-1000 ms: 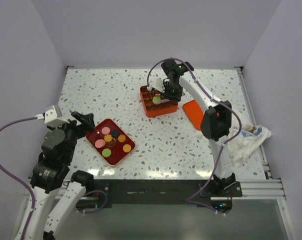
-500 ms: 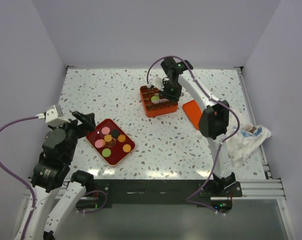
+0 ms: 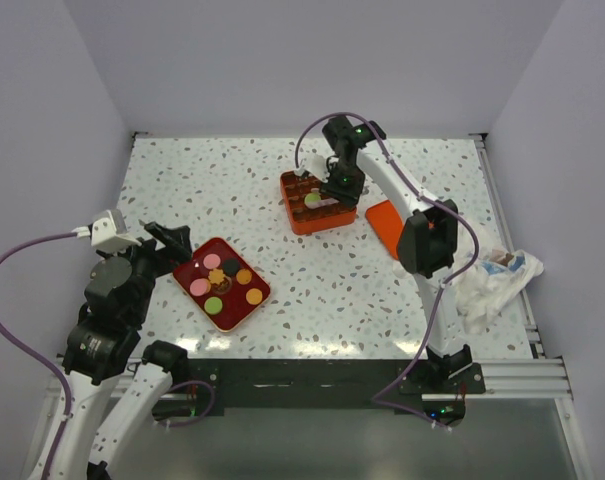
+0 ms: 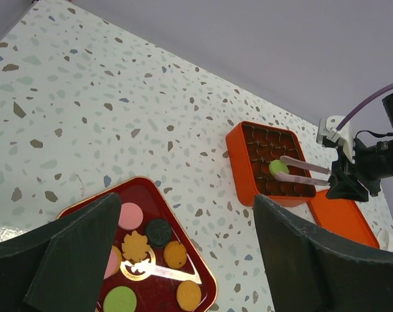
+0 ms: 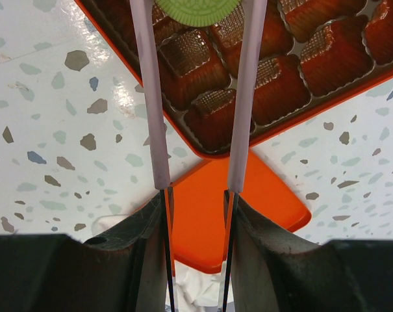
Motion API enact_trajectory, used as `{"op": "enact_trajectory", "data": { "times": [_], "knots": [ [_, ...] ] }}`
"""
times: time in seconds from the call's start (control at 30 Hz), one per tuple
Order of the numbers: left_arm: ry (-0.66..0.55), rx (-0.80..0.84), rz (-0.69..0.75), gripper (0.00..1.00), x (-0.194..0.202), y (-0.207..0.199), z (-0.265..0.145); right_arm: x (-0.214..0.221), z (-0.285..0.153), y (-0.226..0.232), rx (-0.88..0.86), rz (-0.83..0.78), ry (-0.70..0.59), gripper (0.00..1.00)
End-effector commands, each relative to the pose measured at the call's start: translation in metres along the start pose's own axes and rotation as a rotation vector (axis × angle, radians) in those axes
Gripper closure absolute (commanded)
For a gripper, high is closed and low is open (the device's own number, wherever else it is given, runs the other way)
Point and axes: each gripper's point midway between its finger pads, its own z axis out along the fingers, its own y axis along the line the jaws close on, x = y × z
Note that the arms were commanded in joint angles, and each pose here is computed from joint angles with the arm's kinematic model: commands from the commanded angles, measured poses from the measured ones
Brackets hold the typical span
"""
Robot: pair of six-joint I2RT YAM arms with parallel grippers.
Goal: Pack the cookies
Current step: Place the fake cookies in the packing box.
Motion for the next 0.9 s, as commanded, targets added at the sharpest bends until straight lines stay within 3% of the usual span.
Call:
{"op": "enact_trajectory", "data": {
  "times": [0.0,0.87],
  "knots": [
    [-0.033,0.030,-0.024,0.12,-0.0101,-0.0094,0.0022,0.0014,-0.0021,-0.0008,0.002,0.017,0.001,0.76],
    [-0.030,0.029,-0.027,0.12,-0.0079,-0.0081,0.0010,0.0069,0.0060,-0.0064,0.006,0.035,0.017,0.68]
  ]
}}
